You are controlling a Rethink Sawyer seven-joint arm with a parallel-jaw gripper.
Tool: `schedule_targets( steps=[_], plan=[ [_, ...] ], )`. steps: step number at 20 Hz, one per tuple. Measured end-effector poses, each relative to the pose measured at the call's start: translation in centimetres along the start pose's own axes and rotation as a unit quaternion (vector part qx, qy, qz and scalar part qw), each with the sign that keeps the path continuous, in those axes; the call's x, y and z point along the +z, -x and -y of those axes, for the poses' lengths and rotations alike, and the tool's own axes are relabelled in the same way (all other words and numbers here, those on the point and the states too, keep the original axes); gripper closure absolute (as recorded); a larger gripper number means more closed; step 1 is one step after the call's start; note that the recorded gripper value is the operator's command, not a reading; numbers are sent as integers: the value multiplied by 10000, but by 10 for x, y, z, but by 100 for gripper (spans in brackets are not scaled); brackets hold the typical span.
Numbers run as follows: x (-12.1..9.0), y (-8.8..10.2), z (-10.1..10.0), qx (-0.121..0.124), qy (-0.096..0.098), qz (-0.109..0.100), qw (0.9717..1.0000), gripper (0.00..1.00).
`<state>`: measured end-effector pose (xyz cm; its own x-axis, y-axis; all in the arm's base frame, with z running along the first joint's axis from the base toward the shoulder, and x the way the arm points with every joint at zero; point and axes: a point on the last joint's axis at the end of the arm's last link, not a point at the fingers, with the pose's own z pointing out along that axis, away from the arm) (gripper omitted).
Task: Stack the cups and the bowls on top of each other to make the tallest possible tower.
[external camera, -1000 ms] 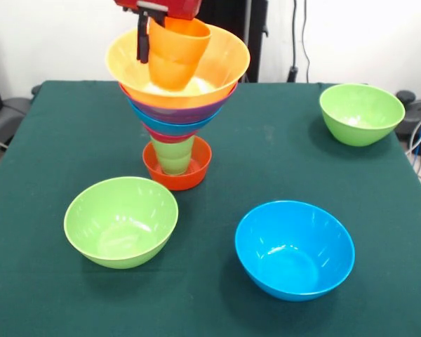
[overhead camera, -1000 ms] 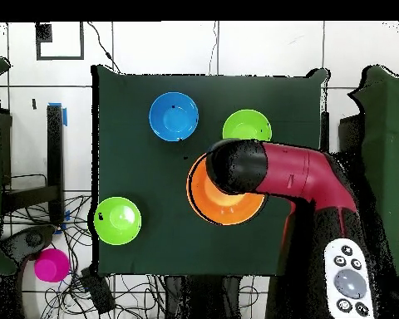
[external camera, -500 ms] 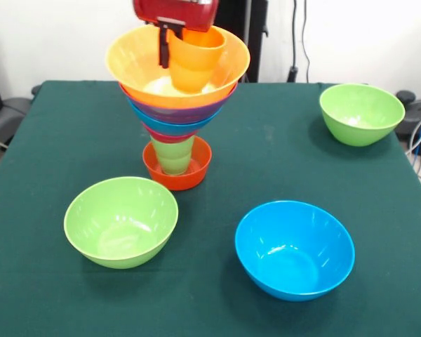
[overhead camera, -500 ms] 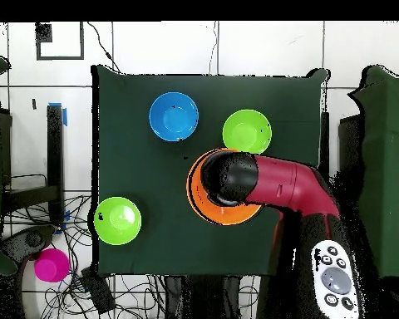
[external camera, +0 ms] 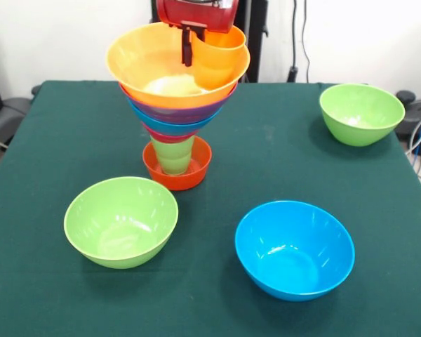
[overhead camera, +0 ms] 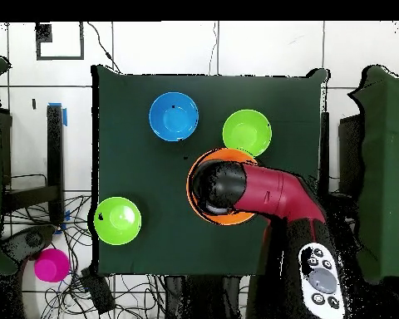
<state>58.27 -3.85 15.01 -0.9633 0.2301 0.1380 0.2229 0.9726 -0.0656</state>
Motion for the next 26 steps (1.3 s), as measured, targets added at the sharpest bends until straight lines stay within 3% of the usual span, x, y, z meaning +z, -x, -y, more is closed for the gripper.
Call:
schedule_targets(
  steps=[7, 12, 20, 26],
  plan=[
    [15, 3, 12, 93, -118, -98, 9998, 100],
    [25, 21, 29, 81, -333, -28, 9994, 100],
    [23, 43, 49, 130, -537, 87, 9984, 100],
    [23, 43, 54, 171, -576, 89, 9982, 100]
  ],
)
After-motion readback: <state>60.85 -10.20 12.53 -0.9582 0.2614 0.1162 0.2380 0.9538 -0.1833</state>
